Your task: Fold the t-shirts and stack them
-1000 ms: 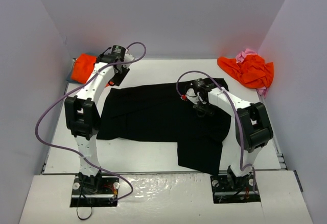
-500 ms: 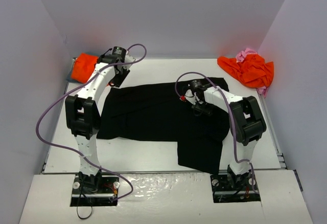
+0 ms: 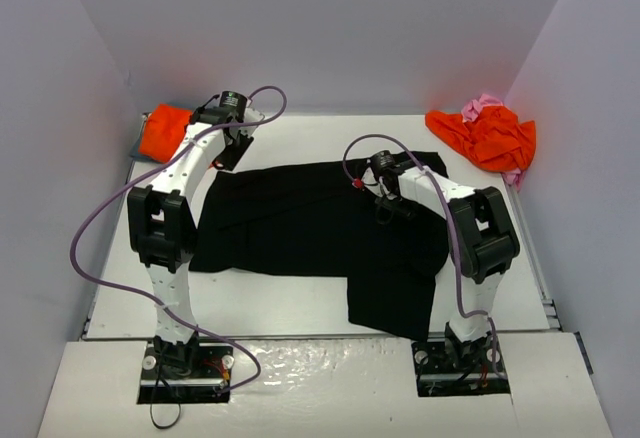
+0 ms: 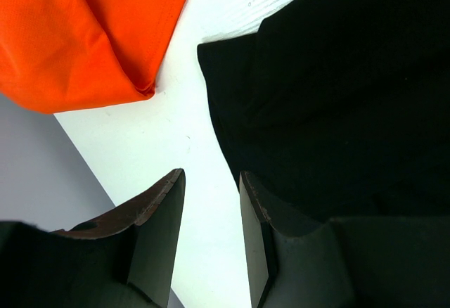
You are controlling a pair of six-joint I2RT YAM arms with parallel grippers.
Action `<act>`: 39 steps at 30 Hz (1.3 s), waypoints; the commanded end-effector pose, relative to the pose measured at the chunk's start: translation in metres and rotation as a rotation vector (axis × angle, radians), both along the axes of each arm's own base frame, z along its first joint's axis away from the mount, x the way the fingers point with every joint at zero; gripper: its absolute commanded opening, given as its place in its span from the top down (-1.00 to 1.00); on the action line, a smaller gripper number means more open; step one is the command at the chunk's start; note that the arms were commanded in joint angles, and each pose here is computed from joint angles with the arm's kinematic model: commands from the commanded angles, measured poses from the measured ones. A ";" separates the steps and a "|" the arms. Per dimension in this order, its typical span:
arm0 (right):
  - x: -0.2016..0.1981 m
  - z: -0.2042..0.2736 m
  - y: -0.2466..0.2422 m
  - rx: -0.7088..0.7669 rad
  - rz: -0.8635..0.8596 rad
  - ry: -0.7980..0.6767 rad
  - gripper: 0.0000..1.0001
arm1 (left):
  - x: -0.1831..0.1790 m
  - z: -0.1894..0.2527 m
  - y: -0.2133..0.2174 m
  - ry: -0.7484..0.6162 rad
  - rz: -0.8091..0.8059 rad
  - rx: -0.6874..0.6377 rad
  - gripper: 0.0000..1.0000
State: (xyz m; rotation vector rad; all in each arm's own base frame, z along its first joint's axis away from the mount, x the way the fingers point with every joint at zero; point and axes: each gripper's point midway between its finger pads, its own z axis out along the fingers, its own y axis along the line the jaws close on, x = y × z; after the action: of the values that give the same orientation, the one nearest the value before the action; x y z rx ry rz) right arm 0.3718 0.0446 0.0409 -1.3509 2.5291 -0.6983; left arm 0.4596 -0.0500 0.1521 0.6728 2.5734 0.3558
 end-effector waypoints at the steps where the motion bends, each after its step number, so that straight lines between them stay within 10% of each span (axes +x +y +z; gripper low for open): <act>1: 0.010 0.028 -0.007 -0.014 -0.029 -0.092 0.25 | 0.006 0.031 0.004 -0.087 0.015 -0.008 0.32; 15: 0.011 -0.004 -0.025 -0.059 -0.084 -0.031 0.24 | 0.005 0.027 0.006 -0.078 0.014 0.002 0.32; 19: 0.009 -0.010 -0.029 -0.065 -0.092 -0.012 0.58 | 0.005 0.026 0.005 -0.076 0.012 0.000 0.32; 20: 0.007 -0.014 -0.029 -0.065 -0.090 0.008 1.00 | 0.005 0.026 0.005 -0.076 0.012 0.000 0.32; 39: 0.021 0.083 -0.027 -0.036 -0.086 -0.217 1.00 | 0.001 0.042 0.007 -0.106 0.016 -0.008 0.32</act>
State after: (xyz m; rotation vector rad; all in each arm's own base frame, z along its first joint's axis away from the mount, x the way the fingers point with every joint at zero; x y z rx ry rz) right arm 0.3812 0.0197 0.0558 -1.2189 2.5458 -0.7862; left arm 0.4592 -0.0492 0.1510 0.6771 2.5753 0.3589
